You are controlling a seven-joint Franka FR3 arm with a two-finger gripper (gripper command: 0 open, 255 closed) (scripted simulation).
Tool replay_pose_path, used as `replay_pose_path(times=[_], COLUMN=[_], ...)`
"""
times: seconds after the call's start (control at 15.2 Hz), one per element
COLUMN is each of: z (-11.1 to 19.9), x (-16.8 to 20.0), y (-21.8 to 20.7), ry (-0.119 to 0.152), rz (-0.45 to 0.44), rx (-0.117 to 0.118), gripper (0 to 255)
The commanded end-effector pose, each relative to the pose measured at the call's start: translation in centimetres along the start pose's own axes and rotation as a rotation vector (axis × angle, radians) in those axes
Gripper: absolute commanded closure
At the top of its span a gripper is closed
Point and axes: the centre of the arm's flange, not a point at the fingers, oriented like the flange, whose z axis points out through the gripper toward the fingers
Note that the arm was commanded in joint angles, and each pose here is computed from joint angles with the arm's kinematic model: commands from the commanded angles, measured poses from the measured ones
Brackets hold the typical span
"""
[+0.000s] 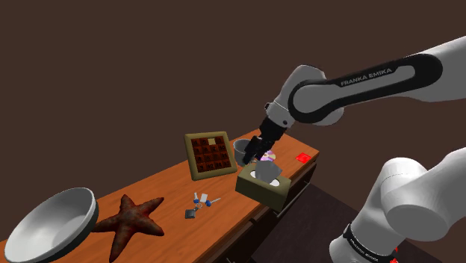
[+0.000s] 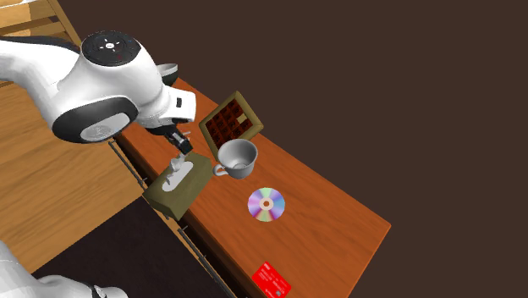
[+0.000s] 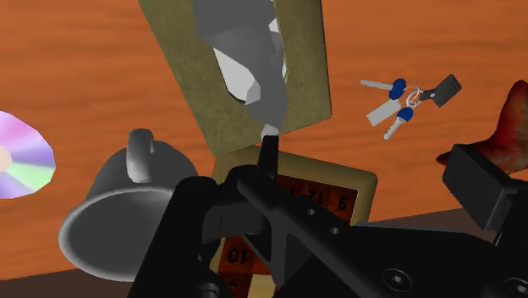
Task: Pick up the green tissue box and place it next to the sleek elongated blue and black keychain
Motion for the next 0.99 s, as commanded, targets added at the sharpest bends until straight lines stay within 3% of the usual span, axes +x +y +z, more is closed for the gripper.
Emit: replay_pose_path(times=[0.0, 0.13, 0.2, 0.66, 0.92], z=[-0.8, -1.5, -1.6, 2.0, 2.3], x=[-1.8, -3.3, -3.7, -3.4, -3.4], y=[3.6, 7.1, 8.0, 7.3, 7.3], ry=[0.035, 0.069, 0.077, 0.077, 0.077], rz=[-0.008, -0.011, -0.012, -0.012, -0.012], rx=[0.080, 0.158, 0.178, 0.178, 0.178], gripper=[0, 0, 0, 0, 0])
